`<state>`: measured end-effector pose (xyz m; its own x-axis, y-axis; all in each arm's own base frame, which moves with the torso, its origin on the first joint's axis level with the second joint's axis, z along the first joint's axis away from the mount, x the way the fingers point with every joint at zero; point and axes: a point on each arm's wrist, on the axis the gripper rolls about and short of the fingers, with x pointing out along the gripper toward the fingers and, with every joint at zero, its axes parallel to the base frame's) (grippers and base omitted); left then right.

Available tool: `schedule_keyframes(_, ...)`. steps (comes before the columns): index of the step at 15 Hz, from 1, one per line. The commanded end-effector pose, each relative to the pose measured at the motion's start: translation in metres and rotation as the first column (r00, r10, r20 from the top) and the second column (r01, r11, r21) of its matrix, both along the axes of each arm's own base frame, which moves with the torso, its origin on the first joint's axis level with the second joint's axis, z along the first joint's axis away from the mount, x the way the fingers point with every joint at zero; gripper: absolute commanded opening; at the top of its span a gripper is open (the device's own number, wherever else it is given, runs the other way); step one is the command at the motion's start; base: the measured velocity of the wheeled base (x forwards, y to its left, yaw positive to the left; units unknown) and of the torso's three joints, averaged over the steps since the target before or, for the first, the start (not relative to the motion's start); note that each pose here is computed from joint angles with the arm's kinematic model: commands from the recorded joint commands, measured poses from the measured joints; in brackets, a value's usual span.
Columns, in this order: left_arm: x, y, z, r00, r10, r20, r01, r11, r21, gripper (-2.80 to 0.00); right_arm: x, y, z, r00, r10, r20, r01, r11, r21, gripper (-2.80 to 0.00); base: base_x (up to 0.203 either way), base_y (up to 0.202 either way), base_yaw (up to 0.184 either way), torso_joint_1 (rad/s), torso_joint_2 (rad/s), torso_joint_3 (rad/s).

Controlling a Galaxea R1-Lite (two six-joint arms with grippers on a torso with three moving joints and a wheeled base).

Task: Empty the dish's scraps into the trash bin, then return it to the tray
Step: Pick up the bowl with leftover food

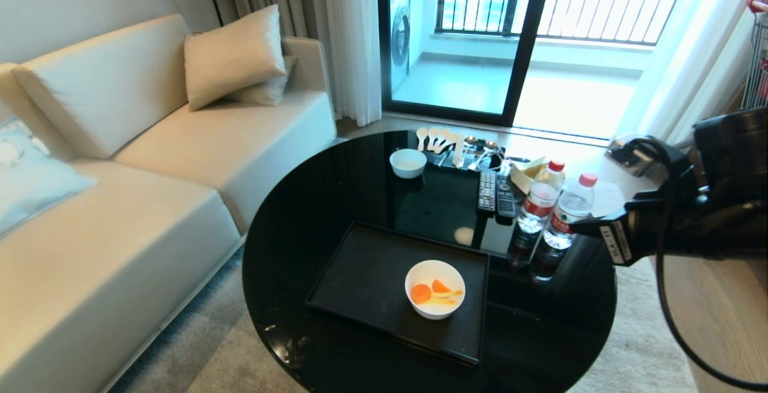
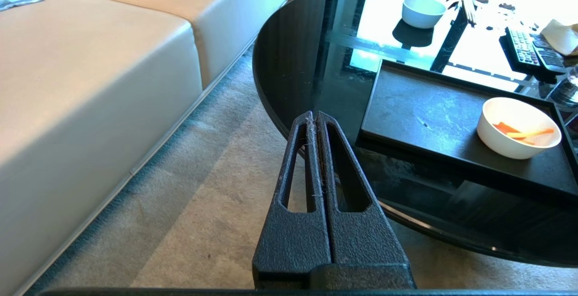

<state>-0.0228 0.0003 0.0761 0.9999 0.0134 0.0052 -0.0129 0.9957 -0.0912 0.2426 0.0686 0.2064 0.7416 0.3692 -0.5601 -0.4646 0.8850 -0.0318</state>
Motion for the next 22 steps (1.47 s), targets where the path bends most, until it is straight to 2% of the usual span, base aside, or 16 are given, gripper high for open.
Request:
schedule_keyframes(1, 0.000, 0.000, 0.000, 1.000, 0.000, 0.001, 0.000, 1.000, -0.001, -2.80, 0.029, 0.028, -0.028, 0.990, -0.027, -0.136, 0.031, 0.999, 0.024, -2.80, 0.000, 0.000, 0.000, 0.000, 0.00, 0.000)
schedule_keyframes(4, 0.000, 0.000, 0.000, 1.000, 0.000, 0.001, 0.000, 1.000, -0.002, -2.80, 0.054, 0.062, -0.044, 0.966, -0.130, -0.223, 0.151, 0.985, 0.080, -2.80, 0.000, 0.000, 0.000, 0.000, 0.00, 0.000)
schedule_keyframes(8, 0.000, 0.000, 0.000, 1.000, 0.000, 0.001, 0.000, 1.000, -0.001, -2.80, 0.075, 0.094, -0.067, 0.911, -0.213, -0.352, 0.268, 0.957, 0.114, -2.80, 0.000, 0.000, 0.000, 0.000, 0.00, 0.000)
schedule_keyframes(14, 0.000, 0.000, 0.000, 1.000, 0.000, 0.001, 0.000, 1.000, -0.002, -2.80, 0.077, 0.130, -0.100, 0.831, -0.283, -0.478, 0.348, 0.936, 0.050, -2.80, 0.000, 0.000, 0.000, 0.000, 0.00, 0.000)
schedule_keyframes(22, 0.000, 0.000, 0.000, 1.000, 0.000, 0.001, 0.000, 1.000, -0.001, -2.80, 0.104, 0.150, -0.127, 0.816, -0.348, -0.461, 0.392, 0.920, 0.000, -2.80, 0.000, 0.000, 0.000, 0.000, 0.00, 0.000)
